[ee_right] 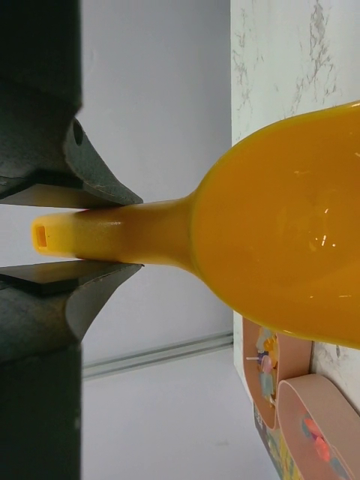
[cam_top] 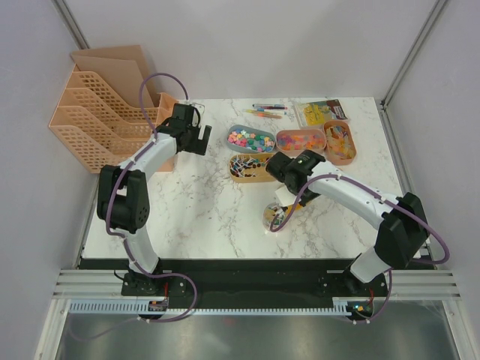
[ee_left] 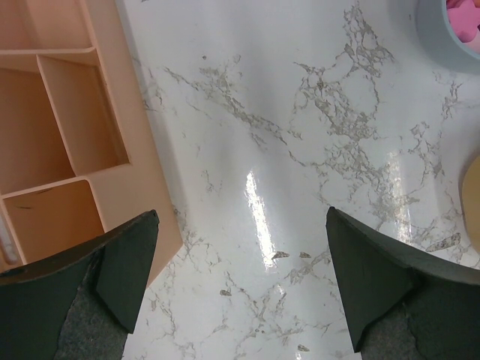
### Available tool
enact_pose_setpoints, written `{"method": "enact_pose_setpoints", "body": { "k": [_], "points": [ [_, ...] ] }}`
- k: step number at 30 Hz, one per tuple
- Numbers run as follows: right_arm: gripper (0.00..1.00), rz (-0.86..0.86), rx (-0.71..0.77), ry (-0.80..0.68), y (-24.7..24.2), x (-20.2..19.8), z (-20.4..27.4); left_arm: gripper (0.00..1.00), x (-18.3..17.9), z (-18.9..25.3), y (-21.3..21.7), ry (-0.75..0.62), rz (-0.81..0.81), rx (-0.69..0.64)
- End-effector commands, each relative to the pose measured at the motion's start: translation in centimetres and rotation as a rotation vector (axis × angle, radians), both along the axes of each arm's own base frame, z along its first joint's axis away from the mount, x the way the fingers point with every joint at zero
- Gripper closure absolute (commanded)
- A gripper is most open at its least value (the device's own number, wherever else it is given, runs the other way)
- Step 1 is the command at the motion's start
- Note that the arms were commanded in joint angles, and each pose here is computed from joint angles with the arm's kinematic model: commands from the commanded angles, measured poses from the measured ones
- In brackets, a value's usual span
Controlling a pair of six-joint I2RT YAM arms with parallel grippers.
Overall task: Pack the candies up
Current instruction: Place the fake candies in the packing bottle.
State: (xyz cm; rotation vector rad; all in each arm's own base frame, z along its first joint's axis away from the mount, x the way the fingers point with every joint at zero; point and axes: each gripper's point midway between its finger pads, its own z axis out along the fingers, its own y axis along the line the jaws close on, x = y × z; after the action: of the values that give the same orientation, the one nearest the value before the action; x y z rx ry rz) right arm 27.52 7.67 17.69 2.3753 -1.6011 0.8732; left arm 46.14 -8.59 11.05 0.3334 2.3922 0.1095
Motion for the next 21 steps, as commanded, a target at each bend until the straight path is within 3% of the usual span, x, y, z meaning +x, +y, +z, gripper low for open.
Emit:
{"method": "enact_pose_setpoints", "body": {
  "k": [1, 21],
  "points": [
    [1.0, -0.06, -0.024, -0.026, -2.0, -0.9, 1.2, 0.0, 1.4, 2.7, -0.3, -0.084, 0.022, -0.045],
    [1.0, -0.104, 0.0, -0.136, -1.8, -0.3, 3.9, 0.0, 2.7, 1.7, -2.0, -0.044, -0.019, -0.096]
  ]
}}
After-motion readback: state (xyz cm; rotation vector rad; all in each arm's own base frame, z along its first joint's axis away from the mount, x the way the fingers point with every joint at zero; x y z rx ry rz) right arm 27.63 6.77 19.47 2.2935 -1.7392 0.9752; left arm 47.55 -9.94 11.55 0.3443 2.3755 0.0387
